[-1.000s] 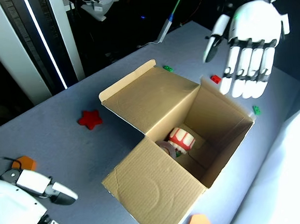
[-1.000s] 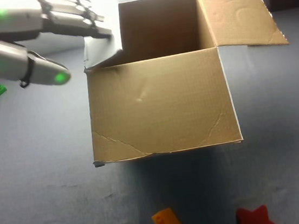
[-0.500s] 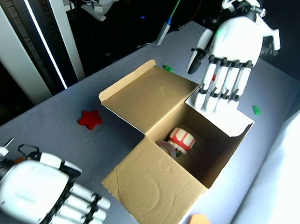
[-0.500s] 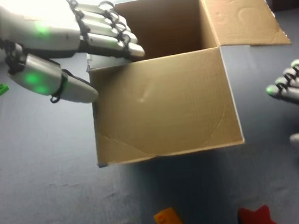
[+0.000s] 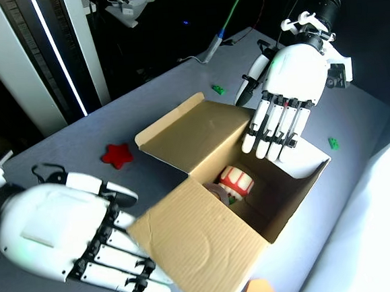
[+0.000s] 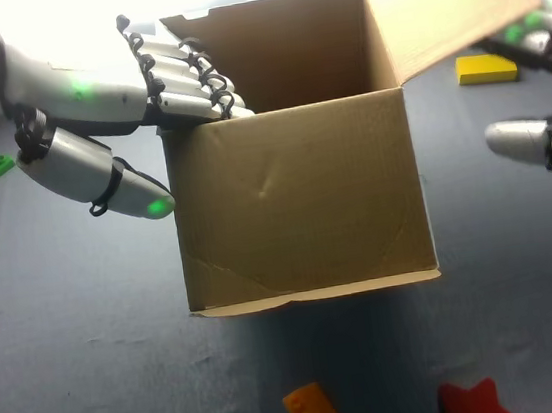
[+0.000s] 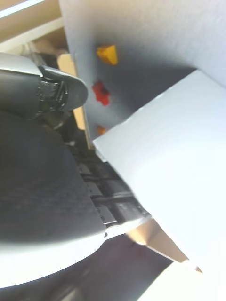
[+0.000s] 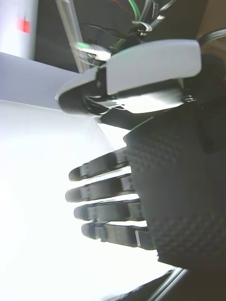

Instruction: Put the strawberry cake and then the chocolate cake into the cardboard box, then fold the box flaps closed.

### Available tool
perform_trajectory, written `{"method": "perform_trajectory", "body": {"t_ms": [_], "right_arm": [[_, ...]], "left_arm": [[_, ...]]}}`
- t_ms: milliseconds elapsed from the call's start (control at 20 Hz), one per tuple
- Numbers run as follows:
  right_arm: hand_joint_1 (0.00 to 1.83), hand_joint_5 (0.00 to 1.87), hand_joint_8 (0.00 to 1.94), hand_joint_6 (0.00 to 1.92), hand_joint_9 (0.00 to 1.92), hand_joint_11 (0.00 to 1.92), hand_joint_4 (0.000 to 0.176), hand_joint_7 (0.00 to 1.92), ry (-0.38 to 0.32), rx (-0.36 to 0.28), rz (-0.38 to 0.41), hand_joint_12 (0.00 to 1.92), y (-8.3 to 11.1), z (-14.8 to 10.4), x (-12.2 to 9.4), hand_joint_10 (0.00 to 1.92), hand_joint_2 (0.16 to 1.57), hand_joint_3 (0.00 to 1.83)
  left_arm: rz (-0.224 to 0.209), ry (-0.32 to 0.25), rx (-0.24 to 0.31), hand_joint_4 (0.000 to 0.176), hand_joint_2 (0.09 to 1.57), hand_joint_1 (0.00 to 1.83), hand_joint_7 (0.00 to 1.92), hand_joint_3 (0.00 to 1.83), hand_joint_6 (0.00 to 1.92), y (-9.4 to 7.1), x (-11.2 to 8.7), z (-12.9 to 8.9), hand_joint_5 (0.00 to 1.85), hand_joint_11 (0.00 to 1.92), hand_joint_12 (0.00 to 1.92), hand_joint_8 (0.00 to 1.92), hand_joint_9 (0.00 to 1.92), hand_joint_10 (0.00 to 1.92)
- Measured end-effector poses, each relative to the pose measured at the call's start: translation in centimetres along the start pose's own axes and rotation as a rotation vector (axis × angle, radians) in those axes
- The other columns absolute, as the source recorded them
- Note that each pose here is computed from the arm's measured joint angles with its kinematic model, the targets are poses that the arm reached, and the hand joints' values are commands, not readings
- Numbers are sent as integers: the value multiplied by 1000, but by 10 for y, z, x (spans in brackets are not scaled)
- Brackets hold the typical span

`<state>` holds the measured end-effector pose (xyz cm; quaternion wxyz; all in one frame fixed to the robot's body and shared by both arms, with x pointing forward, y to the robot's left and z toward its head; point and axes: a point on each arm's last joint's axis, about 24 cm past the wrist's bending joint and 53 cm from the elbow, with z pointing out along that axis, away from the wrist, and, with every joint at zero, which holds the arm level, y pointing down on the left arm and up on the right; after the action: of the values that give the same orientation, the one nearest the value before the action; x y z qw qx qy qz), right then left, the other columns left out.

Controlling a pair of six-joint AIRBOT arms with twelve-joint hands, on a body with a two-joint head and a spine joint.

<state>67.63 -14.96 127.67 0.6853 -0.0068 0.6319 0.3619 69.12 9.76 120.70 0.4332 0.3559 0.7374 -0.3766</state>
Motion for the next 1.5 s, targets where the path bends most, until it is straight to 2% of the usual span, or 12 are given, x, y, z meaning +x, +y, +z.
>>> {"method": "perform_trajectory", "body": {"t_ms": [50,100,200,350,600,750,950,1000,1100,1250,1350,1500], "right_arm": [[0,63,2,0,104,43,0,136,-19,-13,11,33,8,0,-8,19,1271,0],[0,77,0,0,141,8,0,151,-32,-27,17,226,15,0,-13,4,1258,7],[0,58,0,0,104,0,0,133,-42,-46,30,226,25,0,-17,0,1252,5],[0,30,3,3,67,0,0,104,-20,-70,53,173,41,1,-11,2,1267,4],[0,73,5,9,108,0,0,139,31,-79,133,262,57,12,2,9,1273,1],[0,78,2,5,101,0,0,127,77,-81,121,228,60,19,17,3,1279,4],[0,141,18,28,125,0,0,173,82,-96,20,228,65,26,21,12,1296,10],[0,159,16,24,144,0,0,201,80,-102,-9,278,66,27,22,15,1298,7],[0,134,3,3,117,0,0,175,76,-123,-62,200,69,27,21,6,1302,3],[0,100,0,0,85,0,0,106,68,-119,-53,117,67,27,21,0,1303,1],[0,123,2,5,113,0,0,126,65,-96,-13,216,62,25,17,8,1298,0],[0,131,4,6,104,0,0,134,21,-57,54,220,49,17,-10,3,1301,1]], "left_arm": [[4,-1,0,18,1357,0,93,1,4,0,-2,-1,59,0,477,3,114,1],[9,1,-1,18,1354,0,101,0,4,0,-3,-2,62,0,518,4,116,1],[30,-7,2,19,1355,0,96,0,5,-2,-11,-4,68,0,484,6,103,5],[35,-65,-1,8,1365,0,114,1,8,-2,-35,-13,95,0,504,4,114,4],[29,-99,-27,7,1356,0,114,0,1,5,-45,-37,99,0,497,1,116,1],[12,-105,-67,0,1357,0,122,0,2,18,-40,-58,101,0,475,2,114,1],[-8,-113,-111,14,1363,0,82,1,1,31,-32,-83,50,0,328,2,70,0],[-12,-113,-112,24,1370,0,118,3,6,31,-30,-87,68,0,349,9,97,8],[-23,-106,-123,28,1375,0,151,2,8,34,-23,-95,95,0,455,7,132,12],[-37,-75,-139,30,1366,0,142,0,16,37,-6,-105,191,0,365,3,129,3],[-49,-58,-143,41,1362,0,134,0,11,36,4,-109,208,0,341,3,116,0],[-55,-23,-145,42,1366,0,145,3,0,33,19,-110,195,0,392,0,131,3]]}}
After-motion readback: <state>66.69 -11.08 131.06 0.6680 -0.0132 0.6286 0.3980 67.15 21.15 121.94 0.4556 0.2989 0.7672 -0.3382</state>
